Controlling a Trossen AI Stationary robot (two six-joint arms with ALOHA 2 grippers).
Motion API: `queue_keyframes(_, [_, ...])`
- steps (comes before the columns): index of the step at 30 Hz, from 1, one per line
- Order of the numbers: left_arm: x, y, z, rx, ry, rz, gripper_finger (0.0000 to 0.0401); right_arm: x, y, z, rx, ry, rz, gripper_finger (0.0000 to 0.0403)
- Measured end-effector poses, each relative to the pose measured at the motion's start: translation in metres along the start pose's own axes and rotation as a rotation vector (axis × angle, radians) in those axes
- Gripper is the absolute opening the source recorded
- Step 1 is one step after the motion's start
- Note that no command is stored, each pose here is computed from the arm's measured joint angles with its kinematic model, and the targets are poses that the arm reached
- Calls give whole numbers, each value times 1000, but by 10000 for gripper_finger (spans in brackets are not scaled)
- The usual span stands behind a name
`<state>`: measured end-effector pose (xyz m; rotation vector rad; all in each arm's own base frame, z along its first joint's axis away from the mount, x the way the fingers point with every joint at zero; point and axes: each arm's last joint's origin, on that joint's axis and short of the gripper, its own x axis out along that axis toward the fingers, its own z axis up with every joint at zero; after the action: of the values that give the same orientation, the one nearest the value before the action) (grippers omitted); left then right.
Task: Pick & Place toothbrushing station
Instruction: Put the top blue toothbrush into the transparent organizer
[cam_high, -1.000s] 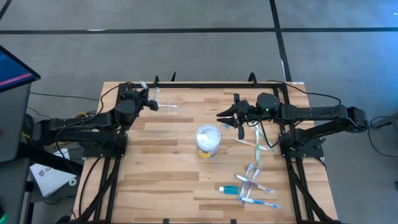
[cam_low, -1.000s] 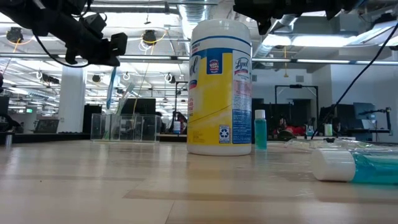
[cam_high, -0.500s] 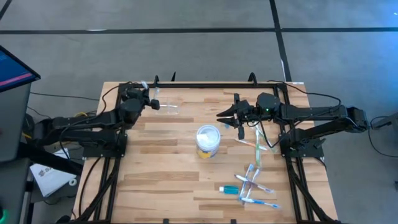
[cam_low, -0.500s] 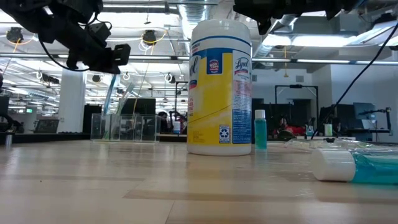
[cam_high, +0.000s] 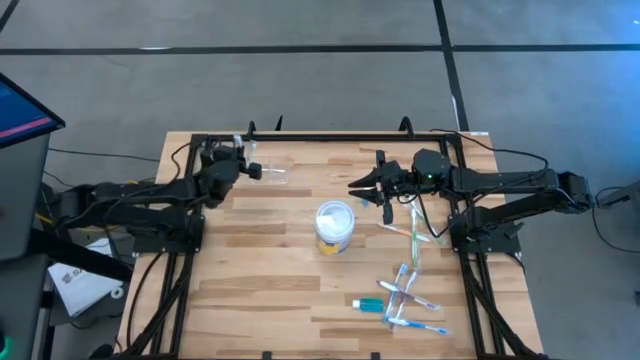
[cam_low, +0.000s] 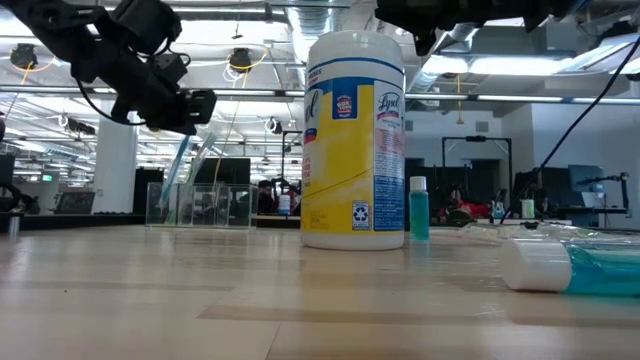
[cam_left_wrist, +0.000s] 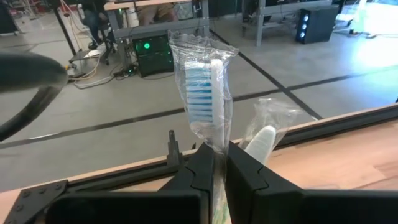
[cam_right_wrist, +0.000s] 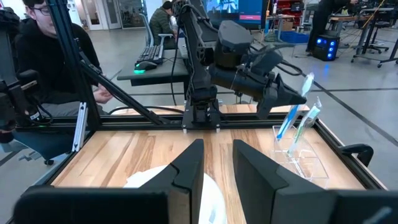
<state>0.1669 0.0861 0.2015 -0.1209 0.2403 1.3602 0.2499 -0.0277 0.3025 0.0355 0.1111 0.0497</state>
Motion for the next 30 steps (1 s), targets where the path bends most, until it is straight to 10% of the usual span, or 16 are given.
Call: queue_keyframes(30, [13, -6, -16, -2, 68, 28, 24, 0, 0, -2, 2, 25, 0, 77])
